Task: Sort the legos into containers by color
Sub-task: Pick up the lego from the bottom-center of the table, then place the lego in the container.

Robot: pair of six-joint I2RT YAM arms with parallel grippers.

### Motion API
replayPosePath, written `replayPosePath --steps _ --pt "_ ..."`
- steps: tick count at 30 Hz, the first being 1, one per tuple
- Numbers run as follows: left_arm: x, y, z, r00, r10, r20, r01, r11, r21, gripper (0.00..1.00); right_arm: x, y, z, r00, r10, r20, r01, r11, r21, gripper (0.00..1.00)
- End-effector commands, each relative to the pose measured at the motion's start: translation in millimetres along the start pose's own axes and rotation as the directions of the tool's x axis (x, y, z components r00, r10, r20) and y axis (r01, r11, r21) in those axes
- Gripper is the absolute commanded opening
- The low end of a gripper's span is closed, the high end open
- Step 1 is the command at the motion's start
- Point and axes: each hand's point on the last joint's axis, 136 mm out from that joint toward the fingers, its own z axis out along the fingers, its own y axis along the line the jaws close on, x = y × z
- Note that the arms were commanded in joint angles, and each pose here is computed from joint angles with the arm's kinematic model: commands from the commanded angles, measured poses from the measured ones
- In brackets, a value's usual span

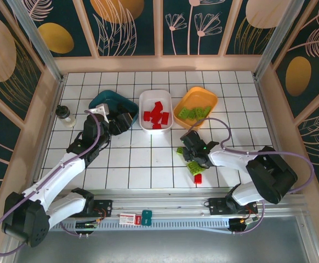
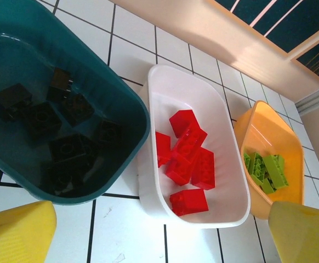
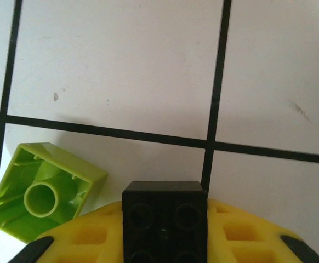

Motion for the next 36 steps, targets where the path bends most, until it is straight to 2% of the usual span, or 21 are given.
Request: replayPosePath --steps 1,6,10,13,19,22,26,29,31,33,36 --pt "-2 -1 -10 1.000 -0.001 0.016 0.001 1.000 0.004 0.99 -24 5 -16 0.997 -0.002 0.080 0.003 1.000 -0.022 0.23" --pt "-4 8 -26 0.999 0.005 0.047 -0.004 1.000 -0.024 0.99 -65 41 -68 0.972 -0.037 0.230 0.075 0.984 -0.159 0.15" --pt "-3 21 -40 0.996 -0.008 0.091 0.014 0.998 -0.066 0.99 -101 108 -94 0.942 -0.105 0.318 0.207 0.929 -0.307 0.14" --pt "2 30 -46 0.995 -0.016 0.097 0.025 0.996 -0.090 0.99 -132 162 -95 0.909 -0.175 0.379 0.313 0.887 -0.341 0.14" --pt "14 42 -52 0.998 -0.019 0.065 0.027 0.991 -0.130 0.99 -191 248 -64 0.871 -0.202 0.448 0.417 0.786 -0.456 0.14" --pt "17 46 -58 0.998 -0.022 0.066 0.030 0.990 -0.135 0.99 -218 271 -34 0.872 -0.189 0.452 0.419 0.765 -0.488 0.14" --pt "19 47 -63 0.997 -0.035 0.067 0.044 0.991 -0.128 0.99 -247 287 4 0.893 -0.165 0.419 0.380 0.775 -0.505 0.14" --pt "22 45 -63 0.997 -0.049 0.060 0.055 0.992 -0.113 0.99 -263 292 22 0.903 -0.139 0.407 0.349 0.790 -0.504 0.22" --pt "23 44 -61 0.998 -0.050 0.049 0.055 0.993 -0.107 0.99 -271 295 26 0.905 -0.120 0.408 0.335 0.793 -0.508 0.32" --pt "26 44 -58 0.998 -0.051 0.033 0.054 0.993 -0.107 0.99 -279 294 25 0.905 -0.093 0.415 0.319 0.795 -0.517 0.47" --pt "29 41 -54 0.999 -0.048 0.013 0.049 0.994 -0.096 0.99 -288 290 10 0.894 -0.060 0.443 0.310 0.798 -0.517 0.56"
